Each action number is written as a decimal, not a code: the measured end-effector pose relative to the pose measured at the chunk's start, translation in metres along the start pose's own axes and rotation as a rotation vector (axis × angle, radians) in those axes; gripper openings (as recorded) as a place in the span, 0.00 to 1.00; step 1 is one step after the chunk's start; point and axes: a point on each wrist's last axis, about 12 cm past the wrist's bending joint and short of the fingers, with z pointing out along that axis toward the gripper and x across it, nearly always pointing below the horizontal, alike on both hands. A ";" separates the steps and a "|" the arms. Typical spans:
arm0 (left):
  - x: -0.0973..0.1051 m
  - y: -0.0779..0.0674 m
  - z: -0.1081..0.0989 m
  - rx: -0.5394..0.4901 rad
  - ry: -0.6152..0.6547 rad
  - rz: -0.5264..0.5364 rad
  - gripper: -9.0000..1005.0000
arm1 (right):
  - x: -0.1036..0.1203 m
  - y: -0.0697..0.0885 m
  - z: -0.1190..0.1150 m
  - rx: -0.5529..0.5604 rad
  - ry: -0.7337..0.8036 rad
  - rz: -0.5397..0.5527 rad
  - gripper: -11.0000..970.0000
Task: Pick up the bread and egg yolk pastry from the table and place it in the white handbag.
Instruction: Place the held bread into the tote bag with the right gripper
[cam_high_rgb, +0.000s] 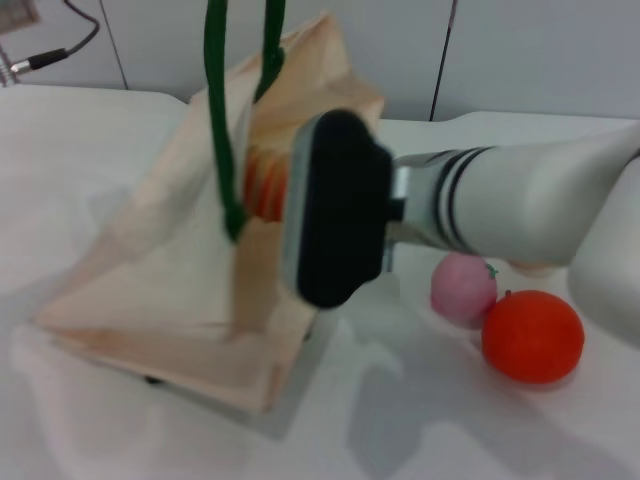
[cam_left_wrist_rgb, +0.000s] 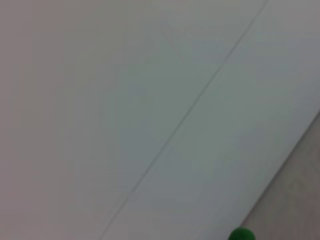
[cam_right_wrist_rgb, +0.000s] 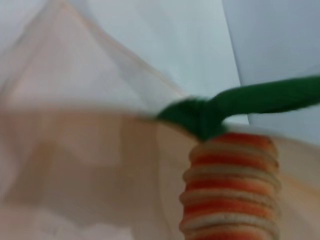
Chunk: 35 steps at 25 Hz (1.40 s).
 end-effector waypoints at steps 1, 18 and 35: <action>0.000 -0.001 0.005 0.005 0.013 0.002 0.17 | -0.005 0.003 0.000 0.002 -0.015 -0.026 0.35; 0.025 -0.030 0.065 0.183 0.209 -0.016 0.17 | -0.019 0.021 0.017 0.007 -0.093 -0.156 0.33; 0.023 -0.051 0.018 0.448 0.025 -0.125 0.18 | 0.007 0.015 0.047 0.031 -0.053 -0.157 0.31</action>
